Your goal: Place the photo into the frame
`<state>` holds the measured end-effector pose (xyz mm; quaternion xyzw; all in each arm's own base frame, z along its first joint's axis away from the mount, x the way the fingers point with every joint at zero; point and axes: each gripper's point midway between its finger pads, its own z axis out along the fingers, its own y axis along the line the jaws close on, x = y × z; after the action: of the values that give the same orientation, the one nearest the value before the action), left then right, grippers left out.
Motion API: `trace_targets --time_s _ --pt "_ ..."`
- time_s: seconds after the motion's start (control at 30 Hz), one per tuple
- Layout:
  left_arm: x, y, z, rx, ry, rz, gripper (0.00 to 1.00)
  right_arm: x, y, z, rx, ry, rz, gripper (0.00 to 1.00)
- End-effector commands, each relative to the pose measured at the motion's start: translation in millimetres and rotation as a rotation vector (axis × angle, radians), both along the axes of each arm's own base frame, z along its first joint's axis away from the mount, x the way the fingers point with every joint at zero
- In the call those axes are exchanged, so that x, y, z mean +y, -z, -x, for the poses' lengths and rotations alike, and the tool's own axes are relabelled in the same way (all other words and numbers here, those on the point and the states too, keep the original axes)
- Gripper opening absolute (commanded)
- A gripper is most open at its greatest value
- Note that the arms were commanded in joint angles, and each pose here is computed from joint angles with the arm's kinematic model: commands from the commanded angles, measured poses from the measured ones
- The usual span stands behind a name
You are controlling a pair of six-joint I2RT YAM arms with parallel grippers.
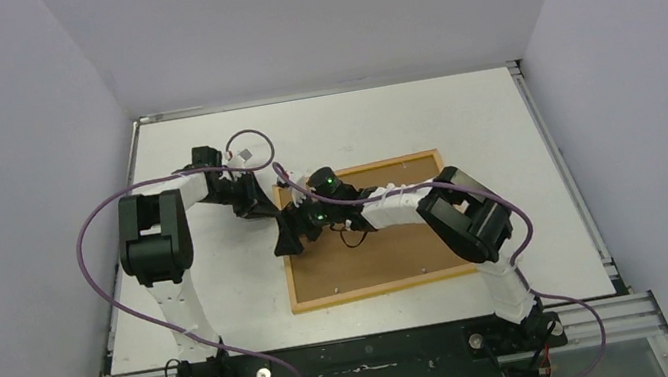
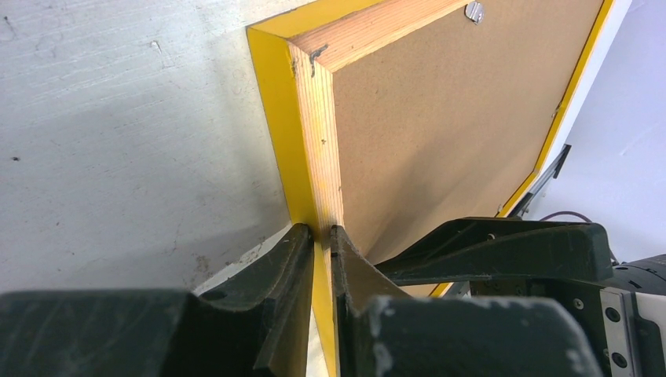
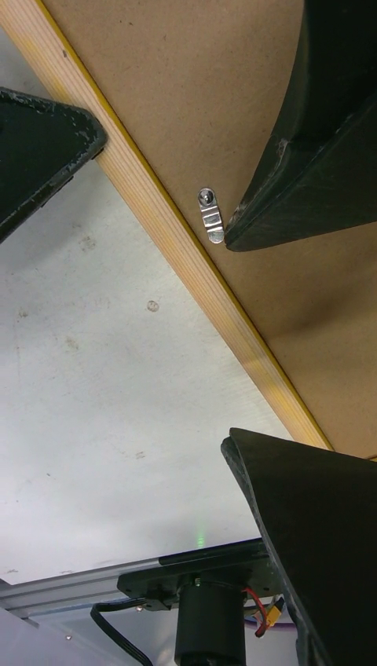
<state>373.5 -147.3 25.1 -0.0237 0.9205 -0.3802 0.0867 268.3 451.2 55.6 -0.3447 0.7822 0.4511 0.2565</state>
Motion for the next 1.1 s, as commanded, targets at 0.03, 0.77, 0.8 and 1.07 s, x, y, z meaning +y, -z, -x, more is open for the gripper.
trace_targets --time_s 0.03,0.77,0.8,1.07 --pt "1.8 0.6 0.0 -0.042 0.012 -0.047 0.11 7.6 5.1 -2.7 -0.020 0.019 -0.019 0.87" --pt "2.5 -0.2 2.3 -0.048 0.017 -0.051 0.11 18.5 6.1 -15.7 -0.043 0.042 -0.014 0.87" --pt "2.5 0.3 2.7 -0.048 0.018 -0.051 0.11 19.0 5.7 -16.6 -0.045 0.044 -0.015 0.87" --pt "2.1 0.7 4.7 -0.046 0.020 -0.051 0.10 22.5 4.6 -22.4 -0.054 0.069 -0.025 0.87"
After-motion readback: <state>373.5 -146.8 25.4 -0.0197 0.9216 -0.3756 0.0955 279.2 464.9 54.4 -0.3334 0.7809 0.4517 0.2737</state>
